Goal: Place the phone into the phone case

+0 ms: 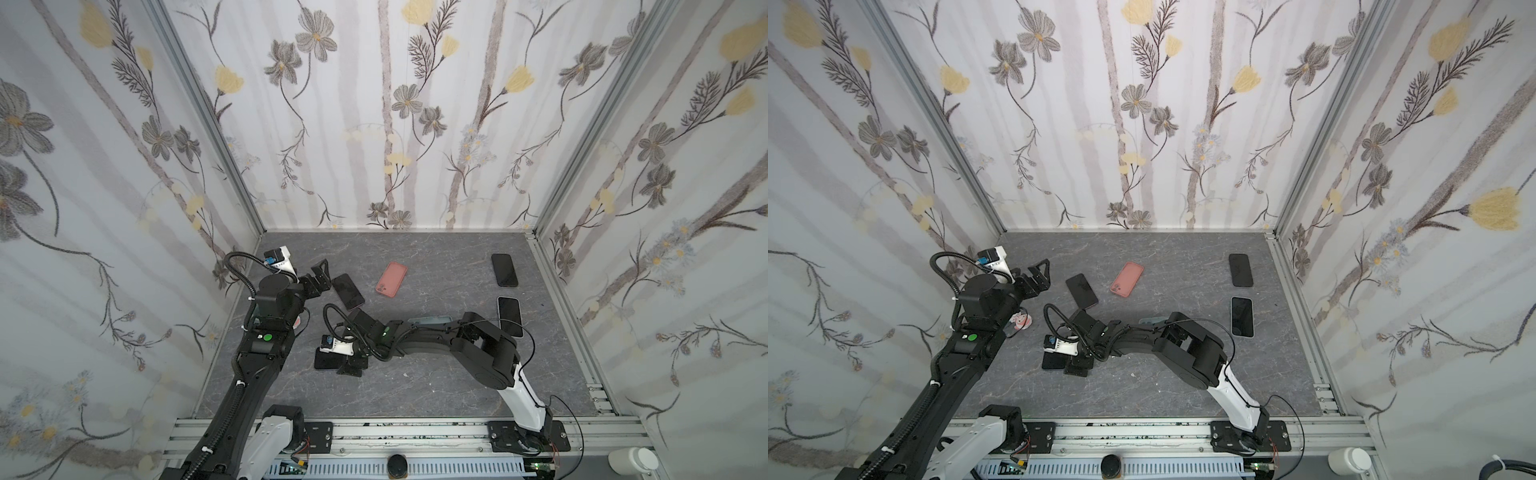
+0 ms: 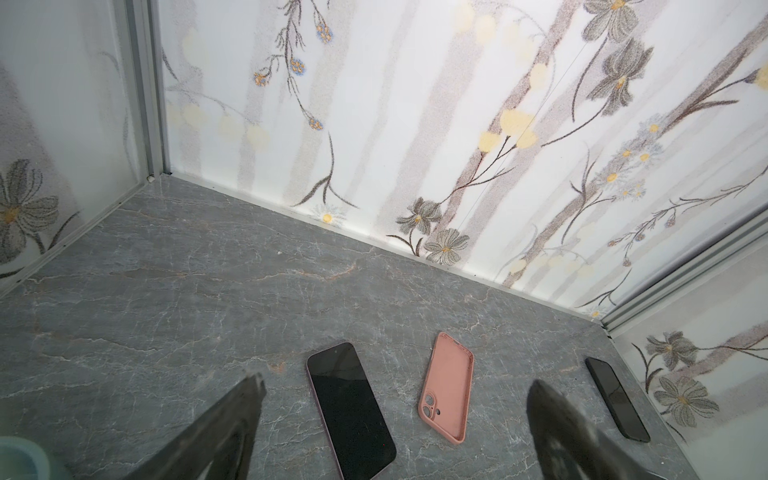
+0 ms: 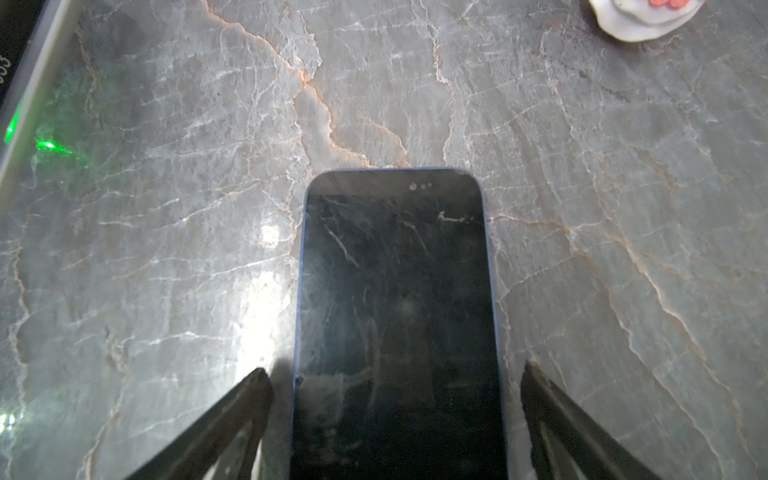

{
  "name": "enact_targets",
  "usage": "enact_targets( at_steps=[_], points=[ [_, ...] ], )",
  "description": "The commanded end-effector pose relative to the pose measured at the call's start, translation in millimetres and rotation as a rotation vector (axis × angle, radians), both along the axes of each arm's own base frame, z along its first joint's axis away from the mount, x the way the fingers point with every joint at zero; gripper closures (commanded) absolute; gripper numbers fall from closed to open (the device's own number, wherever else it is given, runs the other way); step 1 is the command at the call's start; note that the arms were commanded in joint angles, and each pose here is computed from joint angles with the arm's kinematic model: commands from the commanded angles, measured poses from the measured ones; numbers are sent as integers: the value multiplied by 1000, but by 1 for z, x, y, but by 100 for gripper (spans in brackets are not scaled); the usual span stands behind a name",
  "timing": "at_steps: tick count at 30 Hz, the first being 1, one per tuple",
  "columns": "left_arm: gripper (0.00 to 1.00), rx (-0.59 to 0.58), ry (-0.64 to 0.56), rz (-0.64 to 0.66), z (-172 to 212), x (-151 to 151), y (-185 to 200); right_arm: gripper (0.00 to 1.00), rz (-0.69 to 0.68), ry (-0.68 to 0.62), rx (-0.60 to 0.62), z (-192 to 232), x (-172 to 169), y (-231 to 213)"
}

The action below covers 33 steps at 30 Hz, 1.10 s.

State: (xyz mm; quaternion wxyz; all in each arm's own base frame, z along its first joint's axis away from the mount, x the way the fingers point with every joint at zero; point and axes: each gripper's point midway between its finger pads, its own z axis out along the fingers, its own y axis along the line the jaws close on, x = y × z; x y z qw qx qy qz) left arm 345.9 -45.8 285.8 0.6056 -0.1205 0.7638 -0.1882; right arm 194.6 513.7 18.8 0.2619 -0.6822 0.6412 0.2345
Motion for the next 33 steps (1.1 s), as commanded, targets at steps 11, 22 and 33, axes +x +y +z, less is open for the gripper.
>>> enact_targets(
  at_steps=[11,22,33],
  points=[
    [0,6,-34,5,9,0,3,30,-43,-33,-302,-43,0,-57],
    [0,13,-52,-8,14,-3,2,44,-87,-47,-323,-37,1,-74],
    [0,6,-64,-30,18,-5,-2,29,-68,-16,-177,1,-2,-56]
  ],
)
